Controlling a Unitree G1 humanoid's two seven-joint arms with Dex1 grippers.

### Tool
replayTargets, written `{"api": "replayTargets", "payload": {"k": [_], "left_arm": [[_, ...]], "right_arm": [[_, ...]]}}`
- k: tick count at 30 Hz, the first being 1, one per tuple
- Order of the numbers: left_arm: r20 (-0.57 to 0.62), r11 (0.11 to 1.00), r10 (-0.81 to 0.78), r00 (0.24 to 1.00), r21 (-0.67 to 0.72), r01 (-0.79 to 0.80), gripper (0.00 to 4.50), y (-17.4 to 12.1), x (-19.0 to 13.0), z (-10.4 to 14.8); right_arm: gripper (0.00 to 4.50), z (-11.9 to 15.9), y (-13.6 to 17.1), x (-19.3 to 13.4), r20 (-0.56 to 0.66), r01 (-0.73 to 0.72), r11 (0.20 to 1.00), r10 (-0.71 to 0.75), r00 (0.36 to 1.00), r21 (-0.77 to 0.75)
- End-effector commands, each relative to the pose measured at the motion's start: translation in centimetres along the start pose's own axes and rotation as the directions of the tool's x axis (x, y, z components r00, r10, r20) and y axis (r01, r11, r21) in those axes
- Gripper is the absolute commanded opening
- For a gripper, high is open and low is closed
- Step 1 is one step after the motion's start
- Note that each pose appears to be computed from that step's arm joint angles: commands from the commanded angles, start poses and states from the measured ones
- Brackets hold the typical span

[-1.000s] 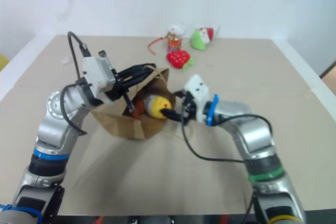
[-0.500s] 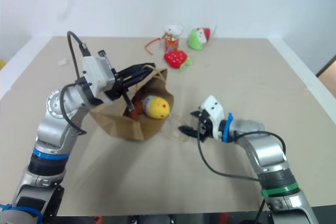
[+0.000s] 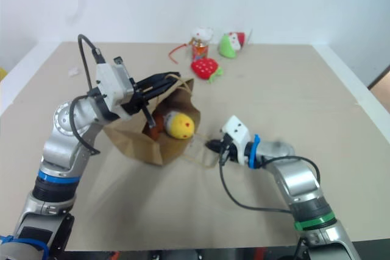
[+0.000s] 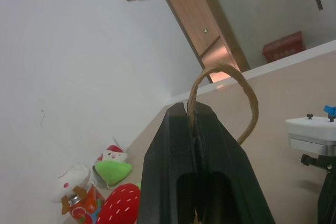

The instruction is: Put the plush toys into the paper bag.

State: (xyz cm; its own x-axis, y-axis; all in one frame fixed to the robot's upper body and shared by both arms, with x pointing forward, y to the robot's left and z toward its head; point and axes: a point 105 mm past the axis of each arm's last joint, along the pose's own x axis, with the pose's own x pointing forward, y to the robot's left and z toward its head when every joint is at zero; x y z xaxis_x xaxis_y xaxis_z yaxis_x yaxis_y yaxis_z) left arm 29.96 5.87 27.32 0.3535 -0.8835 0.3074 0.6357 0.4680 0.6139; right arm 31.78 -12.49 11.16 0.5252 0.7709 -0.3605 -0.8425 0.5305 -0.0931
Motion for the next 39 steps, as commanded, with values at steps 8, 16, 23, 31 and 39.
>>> {"api": "replayTargets", "payload": {"k": [8, 16, 23, 31, 39], "left_arm": [[0.002, 0.995, 0.042, 0.999, 0.088, -0.042, 0.0, 2.0, 0.0, 0.5], [-0.026, 0.991, 0.103, 0.994, 0.085, -0.1, 0.0, 3.2, 0.1, -1.4], [-0.027, 0.994, 0.099, 0.995, 0.05, -0.097, 0.0, 2.0, 0.8, -2.5], [-0.028, 0.995, 0.092, 0.995, 0.038, -0.091, 0.0, 1.6, 0.9, -2.7], [-0.04, 0.997, 0.075, 0.996, 0.029, -0.073, 0.0, 1.2, 0.6, -2.7]], "right_arm": [[0.08, 11.5, -4.0, -8.3, 0.221, 0.116, 0.982, -0.082, 0.972, -0.147], [0.08, 12.9, -2.7, -10.0, 0.131, 0.09, 0.969, -0.061, 0.99, -0.232], [0.08, 14.1, -3.1, -10.0, 0.114, 0.139, 0.958, -0.114, 0.987, -0.249], [0.08, 12.8, -3.7, -7.5, 0.093, 0.161, 0.956, -0.142, 0.985, -0.246], [1.12, 13.6, -3.8, -8.0, 0.146, 0.154, 0.96, -0.122, 0.982, -0.234]]}}
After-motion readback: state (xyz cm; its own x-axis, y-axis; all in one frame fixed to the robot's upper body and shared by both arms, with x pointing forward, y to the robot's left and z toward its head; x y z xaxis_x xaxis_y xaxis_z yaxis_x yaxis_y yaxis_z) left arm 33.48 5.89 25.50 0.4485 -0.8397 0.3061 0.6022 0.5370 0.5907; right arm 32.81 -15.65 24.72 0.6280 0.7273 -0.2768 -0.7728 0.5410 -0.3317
